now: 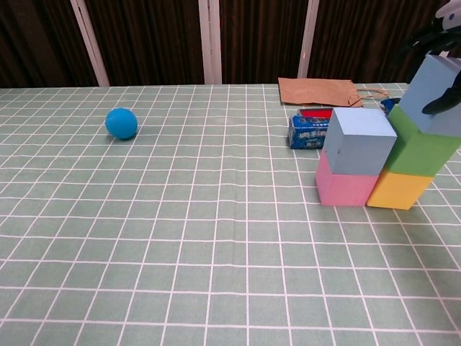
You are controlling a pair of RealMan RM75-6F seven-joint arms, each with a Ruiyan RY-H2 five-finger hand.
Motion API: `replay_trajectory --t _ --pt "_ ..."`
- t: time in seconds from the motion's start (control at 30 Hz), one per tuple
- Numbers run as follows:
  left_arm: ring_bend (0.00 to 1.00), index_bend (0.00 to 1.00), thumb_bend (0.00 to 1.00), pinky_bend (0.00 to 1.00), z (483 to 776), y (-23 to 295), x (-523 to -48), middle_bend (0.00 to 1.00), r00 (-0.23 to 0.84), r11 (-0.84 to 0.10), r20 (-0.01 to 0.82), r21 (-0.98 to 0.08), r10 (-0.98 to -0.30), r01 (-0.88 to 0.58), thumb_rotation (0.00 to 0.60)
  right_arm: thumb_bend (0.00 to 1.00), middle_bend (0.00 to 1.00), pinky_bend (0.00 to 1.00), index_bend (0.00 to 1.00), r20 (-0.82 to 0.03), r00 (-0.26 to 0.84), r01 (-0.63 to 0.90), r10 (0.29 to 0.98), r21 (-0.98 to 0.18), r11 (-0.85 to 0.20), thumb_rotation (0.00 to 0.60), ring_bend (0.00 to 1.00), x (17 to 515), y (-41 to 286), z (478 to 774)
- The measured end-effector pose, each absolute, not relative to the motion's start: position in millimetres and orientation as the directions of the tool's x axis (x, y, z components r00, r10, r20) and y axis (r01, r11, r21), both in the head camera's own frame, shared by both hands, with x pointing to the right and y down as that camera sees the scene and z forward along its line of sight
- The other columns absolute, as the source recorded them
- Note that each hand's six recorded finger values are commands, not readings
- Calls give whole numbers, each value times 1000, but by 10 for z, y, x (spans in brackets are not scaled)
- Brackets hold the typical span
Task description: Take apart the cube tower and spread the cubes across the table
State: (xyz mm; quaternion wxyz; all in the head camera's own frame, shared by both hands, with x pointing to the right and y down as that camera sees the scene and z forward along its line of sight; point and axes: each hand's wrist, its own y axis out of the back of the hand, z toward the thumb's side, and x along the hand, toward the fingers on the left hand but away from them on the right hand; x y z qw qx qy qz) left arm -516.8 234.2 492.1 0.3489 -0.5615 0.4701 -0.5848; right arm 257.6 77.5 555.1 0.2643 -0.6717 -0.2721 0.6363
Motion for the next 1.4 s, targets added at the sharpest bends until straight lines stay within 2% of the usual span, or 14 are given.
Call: replay_trajectory --t 0.33,0.8,0.87,0.97,1.1,1.27,1.4 --pt "0 190 384 0 4918 2340 -5181 0 -126 -318 333 -940 -934 -126 600 245 253 0 178 -749 71 9 659 -660 -751 600 130 2493 784 5464" --pt "0 193 384 0 4932 2346 -5172 0 -127 -323 338 -939 -933 -121 600 244 244 0 154 -820 25 -91 571 -571 -816 600 94 2609 828 5392" --pt "0 193 385 0 4928 2347 -5170 0 -127 -321 336 -939 -933 -121 600 244 244 0 154 -819 23 -91 573 -573 -815 600 115 2615 816 5402" --pt "0 195 384 0 4925 2349 -5176 0 -129 -321 335 -939 -933 -122 600 244 244 0 154 -813 33 -72 582 -583 -809 600 198 2603 798 5423" --pt "0 196 385 0 4921 2347 -5181 0 -130 -320 335 -939 -933 -124 600 244 248 0 154 -783 48 -63 620 -622 -781 600 274 2590 740 5453" --pt "0 199 384 0 4915 2343 -5197 0 -135 -318 334 -940 -933 -127 600 244 323 6 199 -742 59 -77 667 -670 -738 600 439 2598 706 5529" --pt "0 201 385 0 4919 2348 -5186 0 -129 -323 338 -938 -932 -125 600 243 354 48 217 -713 85 -69 696 -701 -710 600 509 2603 681 5526"
